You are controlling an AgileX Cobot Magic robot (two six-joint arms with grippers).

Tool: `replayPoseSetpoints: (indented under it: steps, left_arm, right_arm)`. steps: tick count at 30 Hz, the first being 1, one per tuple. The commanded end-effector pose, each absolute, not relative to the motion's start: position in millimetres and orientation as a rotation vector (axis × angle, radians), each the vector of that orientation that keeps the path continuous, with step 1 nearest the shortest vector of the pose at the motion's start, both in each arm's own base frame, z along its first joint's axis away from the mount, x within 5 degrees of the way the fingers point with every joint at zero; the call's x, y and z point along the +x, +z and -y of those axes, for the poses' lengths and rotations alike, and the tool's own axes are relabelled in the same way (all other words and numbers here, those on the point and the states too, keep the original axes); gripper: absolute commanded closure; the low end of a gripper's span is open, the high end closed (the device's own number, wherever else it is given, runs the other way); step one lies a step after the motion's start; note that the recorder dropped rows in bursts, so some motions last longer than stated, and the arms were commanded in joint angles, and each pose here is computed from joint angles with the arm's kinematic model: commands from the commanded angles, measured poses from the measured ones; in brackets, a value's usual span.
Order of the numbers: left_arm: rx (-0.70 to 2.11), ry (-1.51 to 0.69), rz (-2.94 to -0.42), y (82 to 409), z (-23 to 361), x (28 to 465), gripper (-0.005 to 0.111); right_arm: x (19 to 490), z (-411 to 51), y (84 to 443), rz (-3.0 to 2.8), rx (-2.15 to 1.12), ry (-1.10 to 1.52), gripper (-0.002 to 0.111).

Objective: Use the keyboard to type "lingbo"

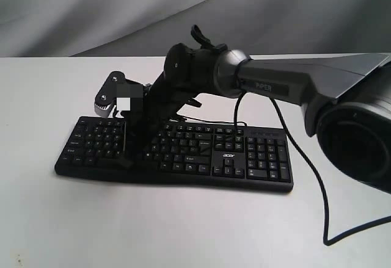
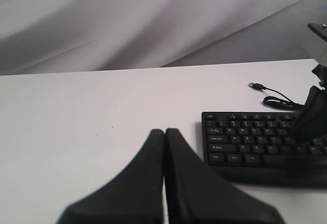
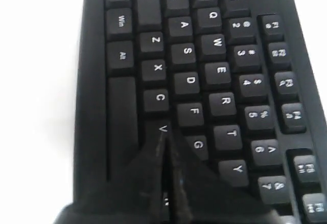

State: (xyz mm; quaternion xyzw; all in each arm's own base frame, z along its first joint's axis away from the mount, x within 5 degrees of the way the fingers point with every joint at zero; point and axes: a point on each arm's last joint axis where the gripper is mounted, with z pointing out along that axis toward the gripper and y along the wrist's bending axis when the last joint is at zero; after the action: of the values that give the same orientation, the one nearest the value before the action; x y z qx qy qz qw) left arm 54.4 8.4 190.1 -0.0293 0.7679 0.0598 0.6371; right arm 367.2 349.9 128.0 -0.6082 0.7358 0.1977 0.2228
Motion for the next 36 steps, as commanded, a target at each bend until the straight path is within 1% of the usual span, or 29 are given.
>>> replayPoseSetpoints:
  steps: [1, 25, 31, 33, 36]
  left_arm:
    - [-0.071, 0.132, -1.748, 189.3, -8.3, 54.5, 0.106]
    - [-0.071, 0.132, -1.748, 189.3, -8.3, 54.5, 0.106]
    - [-0.071, 0.132, -1.748, 189.3, -8.3, 54.5, 0.106]
    - [-0.071, 0.132, -1.748, 189.3, -8.3, 54.5, 0.106]
    - [-0.071, 0.132, -1.748, 189.3, -8.3, 54.5, 0.106]
  right_arm:
    - [362.9, -348.2, 126.2, -2.039, -1.698, 0.538, 0.108]
    - [365.6, -349.6, 122.2, -2.024, -1.679, 0.526, 0.108]
    - [365.8, -349.2, 105.2, -2.060, -1.682, 0.541, 0.108]
    - [364.9, -348.2, 112.7, -2.046, -1.703, 0.532, 0.108]
    - [367.7, -341.6, 144.1, -2.007, -1.704, 0.443, 0.108]
